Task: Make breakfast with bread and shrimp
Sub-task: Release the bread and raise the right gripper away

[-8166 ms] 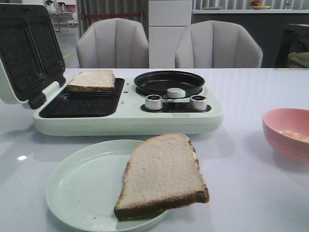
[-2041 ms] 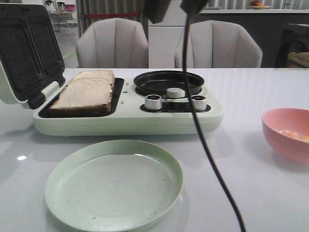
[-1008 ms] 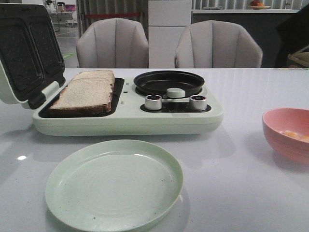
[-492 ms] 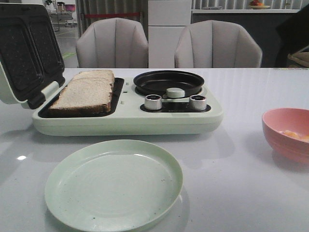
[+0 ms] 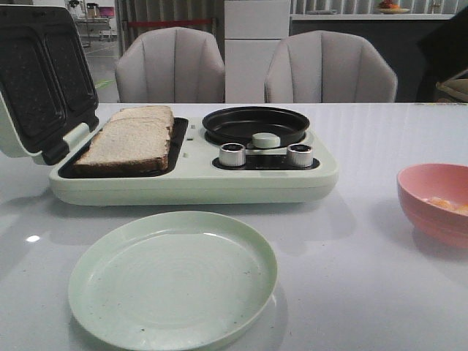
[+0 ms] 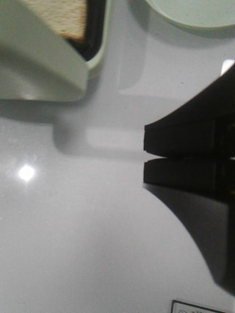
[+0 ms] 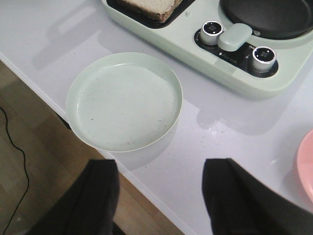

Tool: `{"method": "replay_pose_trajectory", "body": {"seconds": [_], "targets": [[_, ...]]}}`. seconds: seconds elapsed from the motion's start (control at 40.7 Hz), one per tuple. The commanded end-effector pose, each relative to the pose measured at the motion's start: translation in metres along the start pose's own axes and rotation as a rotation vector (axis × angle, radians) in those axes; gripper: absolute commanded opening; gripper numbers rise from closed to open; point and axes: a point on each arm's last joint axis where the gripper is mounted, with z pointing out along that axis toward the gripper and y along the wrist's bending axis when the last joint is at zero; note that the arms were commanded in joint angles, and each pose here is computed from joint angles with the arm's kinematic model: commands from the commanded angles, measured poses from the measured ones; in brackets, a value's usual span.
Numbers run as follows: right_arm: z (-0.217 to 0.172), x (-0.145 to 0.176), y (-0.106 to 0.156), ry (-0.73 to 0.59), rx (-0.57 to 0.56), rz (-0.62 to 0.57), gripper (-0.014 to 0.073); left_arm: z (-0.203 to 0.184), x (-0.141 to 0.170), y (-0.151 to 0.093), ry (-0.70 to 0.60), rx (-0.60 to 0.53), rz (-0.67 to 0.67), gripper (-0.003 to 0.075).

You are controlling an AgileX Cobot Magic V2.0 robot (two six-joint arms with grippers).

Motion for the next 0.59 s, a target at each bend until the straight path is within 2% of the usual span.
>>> {"method": "replay_pose_trajectory", "body": {"seconds": [0.0, 0.32, 0.566], "targets": [[-0.007, -0.015, 0.002, -0.111, -0.013, -0.001, 0.0489, -0.004, -0.033, 0.004, -0.112, 0.069, -0.067, 0.0100], [-0.007, -0.015, 0.002, -0.111, -0.013, -0.001, 0.0489, 0.031, -0.100, 0.010, -0.175, 0.111, -0.113, 0.0100], [-0.007, -0.015, 0.002, -0.111, -0.013, -0.001, 0.0489, 0.057, -0.125, 0.005, -0.194, 0.222, -0.198, 0.0100]]}}
